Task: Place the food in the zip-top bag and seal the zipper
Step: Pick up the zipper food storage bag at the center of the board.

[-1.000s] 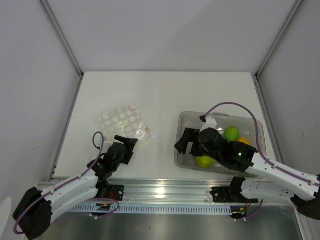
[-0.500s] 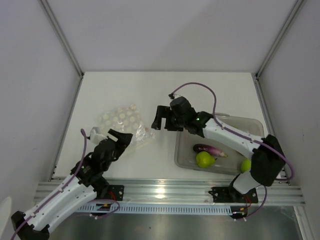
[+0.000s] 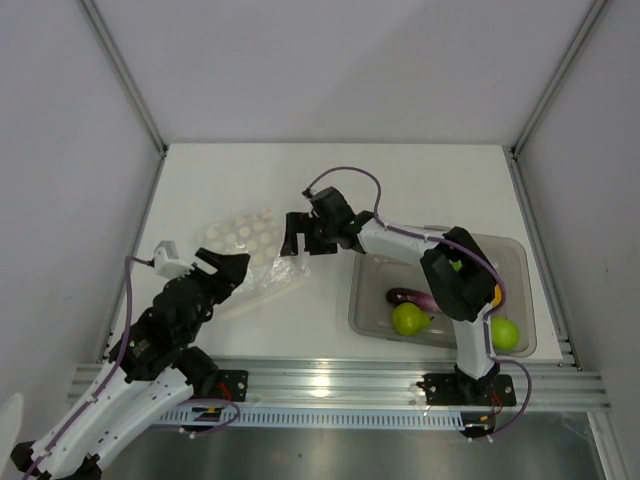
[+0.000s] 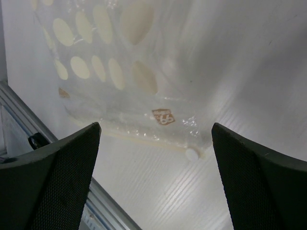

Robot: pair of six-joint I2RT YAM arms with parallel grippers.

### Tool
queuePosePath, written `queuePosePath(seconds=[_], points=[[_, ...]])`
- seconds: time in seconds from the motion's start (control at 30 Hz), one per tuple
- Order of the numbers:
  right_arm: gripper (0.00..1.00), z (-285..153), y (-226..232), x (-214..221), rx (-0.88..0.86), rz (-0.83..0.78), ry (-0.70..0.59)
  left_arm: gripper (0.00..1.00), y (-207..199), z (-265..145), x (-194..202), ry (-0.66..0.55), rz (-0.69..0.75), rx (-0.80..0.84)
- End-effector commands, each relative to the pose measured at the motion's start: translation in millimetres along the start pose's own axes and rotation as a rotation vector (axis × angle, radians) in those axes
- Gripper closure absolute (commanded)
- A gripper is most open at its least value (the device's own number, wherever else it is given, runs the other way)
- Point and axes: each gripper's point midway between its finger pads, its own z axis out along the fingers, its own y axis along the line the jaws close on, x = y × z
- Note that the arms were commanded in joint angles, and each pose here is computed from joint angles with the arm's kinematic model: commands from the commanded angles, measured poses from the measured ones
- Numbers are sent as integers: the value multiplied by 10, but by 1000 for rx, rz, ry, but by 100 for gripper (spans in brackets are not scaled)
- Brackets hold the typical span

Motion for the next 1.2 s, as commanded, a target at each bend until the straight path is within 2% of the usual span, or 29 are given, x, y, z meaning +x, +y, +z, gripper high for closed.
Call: queuePosePath(seconds=[0.0,0.33,0.43,0.47,0.53,0.63,0.67,0.7,0.83,0.87,1.13,1.17], points=[[1,107,18,-152,-56,-64,-6,16,-194,-103,-138,-12,54,66],[2,376,20,194,-145,-127,109,16,-327,-136,-140,-2,49,130],[12,462,21,285,-175,-93,130,16,-322,-138,-130,3,57,129],[21,495,34,342,-180,-93,143,16,-324,-143,-135,3,56,130],[23,523,76,375,-194,-94,143,16,-333,-142,-118,10,58,137],[53,546,110,434,-185,-96,145,16,-360,-141,-106,18,65,146],[80,531,138,417,-186,-93,134,16,-368,-141,-107,20,69,146],[89,514,156,397,-186,-72,123,16,-385,-148,-115,20,71,150],[93,362,336,305,-245,-31,64,16,-311,-95,-37,67,126,82],[100,336,388,295,-265,-21,59,16,-294,-88,-46,67,148,66],[100,49,814,37,-360,108,-11,18,-618,-254,-279,71,201,116],[100,-98,907,-79,-372,141,-40,19,-612,-261,-275,78,223,113]])
